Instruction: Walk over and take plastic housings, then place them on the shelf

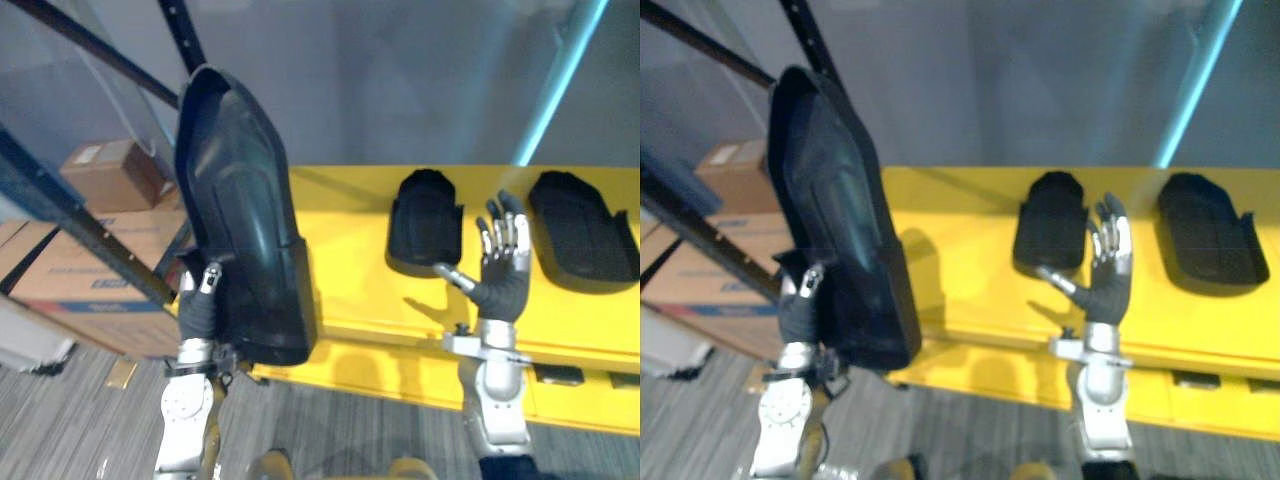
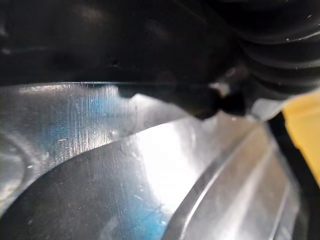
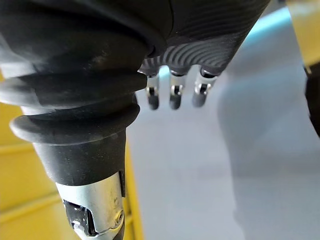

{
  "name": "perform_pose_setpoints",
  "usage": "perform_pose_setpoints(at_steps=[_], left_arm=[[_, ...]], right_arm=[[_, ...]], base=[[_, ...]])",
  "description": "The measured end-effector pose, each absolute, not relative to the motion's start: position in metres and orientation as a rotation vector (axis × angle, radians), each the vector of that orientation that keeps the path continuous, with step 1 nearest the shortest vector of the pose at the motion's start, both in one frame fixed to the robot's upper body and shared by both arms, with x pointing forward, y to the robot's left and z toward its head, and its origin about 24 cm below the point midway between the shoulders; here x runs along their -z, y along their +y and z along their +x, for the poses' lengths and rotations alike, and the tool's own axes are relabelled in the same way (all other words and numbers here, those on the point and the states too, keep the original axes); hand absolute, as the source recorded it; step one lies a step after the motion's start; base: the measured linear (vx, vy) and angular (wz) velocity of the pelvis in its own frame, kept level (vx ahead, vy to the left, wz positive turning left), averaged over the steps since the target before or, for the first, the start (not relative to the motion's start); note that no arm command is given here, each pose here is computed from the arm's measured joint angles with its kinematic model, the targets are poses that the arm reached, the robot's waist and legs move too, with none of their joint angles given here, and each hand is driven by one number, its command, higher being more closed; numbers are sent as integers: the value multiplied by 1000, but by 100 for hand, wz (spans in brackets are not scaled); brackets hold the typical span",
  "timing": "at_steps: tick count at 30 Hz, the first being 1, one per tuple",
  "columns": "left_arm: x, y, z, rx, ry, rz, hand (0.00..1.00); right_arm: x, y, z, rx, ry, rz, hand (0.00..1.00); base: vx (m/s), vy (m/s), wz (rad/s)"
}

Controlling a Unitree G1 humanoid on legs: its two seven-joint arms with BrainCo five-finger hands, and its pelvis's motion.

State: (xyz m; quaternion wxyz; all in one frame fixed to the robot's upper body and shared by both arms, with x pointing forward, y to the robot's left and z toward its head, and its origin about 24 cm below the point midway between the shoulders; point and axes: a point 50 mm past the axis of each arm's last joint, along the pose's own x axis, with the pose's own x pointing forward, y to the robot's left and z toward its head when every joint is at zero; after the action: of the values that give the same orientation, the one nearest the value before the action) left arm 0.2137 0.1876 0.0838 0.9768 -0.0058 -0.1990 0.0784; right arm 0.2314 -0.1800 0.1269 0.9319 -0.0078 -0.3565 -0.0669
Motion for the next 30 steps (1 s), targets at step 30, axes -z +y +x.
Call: perform_pose_setpoints(at_steps=[30], left_arm=[[-61,240,213,-372,-44,45,100]], right_arm=[[86,-314,15,1330,619,27,0]], base=[[15,89,-28]])
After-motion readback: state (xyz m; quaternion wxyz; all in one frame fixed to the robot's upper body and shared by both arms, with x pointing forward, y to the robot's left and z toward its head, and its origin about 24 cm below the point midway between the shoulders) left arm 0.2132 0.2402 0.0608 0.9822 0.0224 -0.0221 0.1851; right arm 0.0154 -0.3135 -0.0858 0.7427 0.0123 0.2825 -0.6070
